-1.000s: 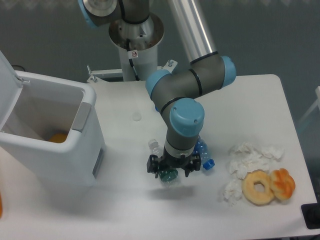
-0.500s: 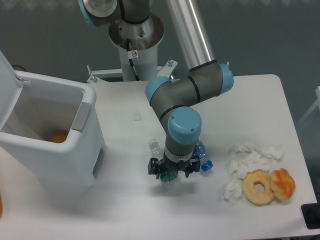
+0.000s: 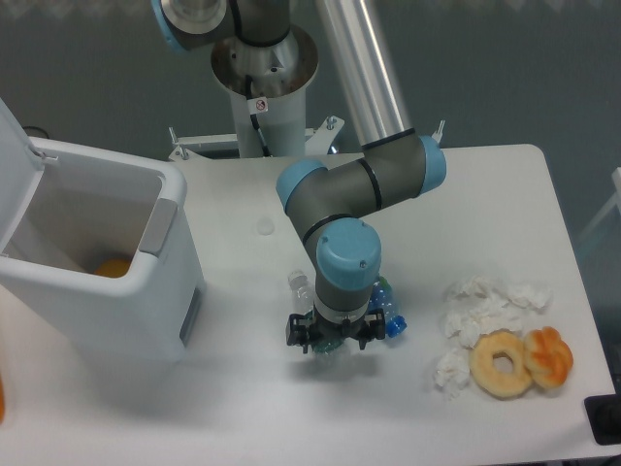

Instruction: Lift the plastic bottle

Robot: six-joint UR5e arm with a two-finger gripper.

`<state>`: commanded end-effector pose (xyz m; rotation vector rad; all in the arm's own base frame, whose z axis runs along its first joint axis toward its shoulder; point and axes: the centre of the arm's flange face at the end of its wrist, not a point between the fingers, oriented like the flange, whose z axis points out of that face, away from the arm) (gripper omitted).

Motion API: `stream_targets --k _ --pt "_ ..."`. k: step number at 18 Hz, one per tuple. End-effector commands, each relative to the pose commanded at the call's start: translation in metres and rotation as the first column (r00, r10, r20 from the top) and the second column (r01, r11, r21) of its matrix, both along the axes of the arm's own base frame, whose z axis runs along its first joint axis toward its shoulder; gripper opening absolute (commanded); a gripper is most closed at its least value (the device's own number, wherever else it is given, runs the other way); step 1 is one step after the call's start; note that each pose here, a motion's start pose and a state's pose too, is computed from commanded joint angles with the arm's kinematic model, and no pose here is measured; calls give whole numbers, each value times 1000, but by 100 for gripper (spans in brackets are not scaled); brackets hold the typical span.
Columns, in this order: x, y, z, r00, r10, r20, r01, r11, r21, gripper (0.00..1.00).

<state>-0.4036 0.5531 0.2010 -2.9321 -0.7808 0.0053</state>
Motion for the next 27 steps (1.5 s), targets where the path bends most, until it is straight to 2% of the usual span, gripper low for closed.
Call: stream_targets --k 16,24,27 --pt "9 -2 -11 1000 -12 4 12 1000 -29 99" --pt "7 -4 -11 1000 -11 -12 10 999 -47 82" --pt "7 -4 -10 1000 -9 -13 8 999 -46 81"
